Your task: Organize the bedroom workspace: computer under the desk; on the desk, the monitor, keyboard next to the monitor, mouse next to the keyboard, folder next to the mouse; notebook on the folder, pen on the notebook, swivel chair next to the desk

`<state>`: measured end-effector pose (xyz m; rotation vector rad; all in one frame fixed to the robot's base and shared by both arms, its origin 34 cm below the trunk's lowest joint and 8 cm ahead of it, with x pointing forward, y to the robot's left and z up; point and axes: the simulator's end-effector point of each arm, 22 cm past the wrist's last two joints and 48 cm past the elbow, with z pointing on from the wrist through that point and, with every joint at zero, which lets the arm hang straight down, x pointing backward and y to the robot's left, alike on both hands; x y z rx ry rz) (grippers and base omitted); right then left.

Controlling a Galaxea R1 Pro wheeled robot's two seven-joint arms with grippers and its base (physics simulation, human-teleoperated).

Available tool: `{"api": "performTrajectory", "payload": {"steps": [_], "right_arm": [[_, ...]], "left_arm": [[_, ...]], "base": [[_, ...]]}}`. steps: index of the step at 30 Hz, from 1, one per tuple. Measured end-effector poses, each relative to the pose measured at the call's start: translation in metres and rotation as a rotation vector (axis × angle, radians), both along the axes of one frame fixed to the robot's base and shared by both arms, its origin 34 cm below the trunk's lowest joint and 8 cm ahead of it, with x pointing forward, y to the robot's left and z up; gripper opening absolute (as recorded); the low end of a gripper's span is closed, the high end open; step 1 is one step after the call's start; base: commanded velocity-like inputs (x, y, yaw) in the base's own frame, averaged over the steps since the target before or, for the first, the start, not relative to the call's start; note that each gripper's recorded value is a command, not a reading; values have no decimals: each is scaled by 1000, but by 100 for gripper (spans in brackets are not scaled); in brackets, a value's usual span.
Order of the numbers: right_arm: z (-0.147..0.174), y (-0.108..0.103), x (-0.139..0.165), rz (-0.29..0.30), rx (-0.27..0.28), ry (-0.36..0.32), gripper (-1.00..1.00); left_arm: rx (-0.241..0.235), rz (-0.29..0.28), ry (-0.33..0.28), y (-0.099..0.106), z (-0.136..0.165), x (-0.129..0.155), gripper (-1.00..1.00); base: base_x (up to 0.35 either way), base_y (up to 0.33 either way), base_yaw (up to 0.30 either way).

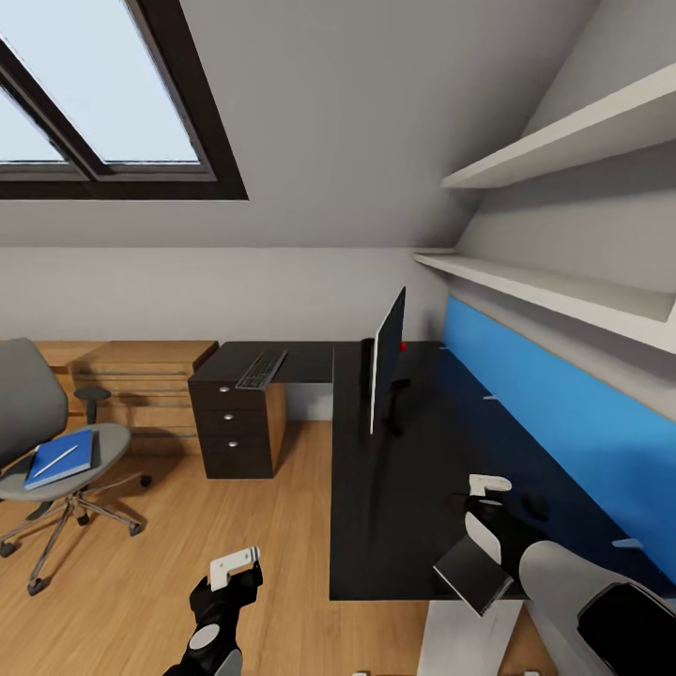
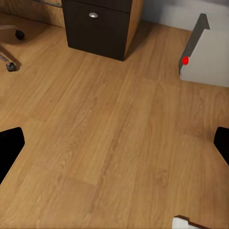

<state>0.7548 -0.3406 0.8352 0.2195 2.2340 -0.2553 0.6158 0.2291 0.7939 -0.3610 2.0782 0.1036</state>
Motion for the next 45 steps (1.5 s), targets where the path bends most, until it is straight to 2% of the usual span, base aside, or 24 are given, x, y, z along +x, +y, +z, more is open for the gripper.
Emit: {"api": "performTrajectory", "payload": {"steps": [12, 22, 40, 45], "right_arm": [[-17, -1, 1, 2, -6, 3, 100], [-33, -2, 0, 15, -30, 21, 100], [-61, -3, -1, 15, -33, 24, 100], [-69, -12, -2, 6, -40, 25, 100]], "left_arm": [[3, 6, -4, 2, -15, 2, 100], [27, 43, 5, 14, -30, 0, 100], [30, 46, 6, 15, -59, -1, 100], [30, 47, 6, 15, -67, -1, 100]], "base": [[0, 0, 0], [0, 0, 0], [0, 0, 0], [0, 0, 0]]}}
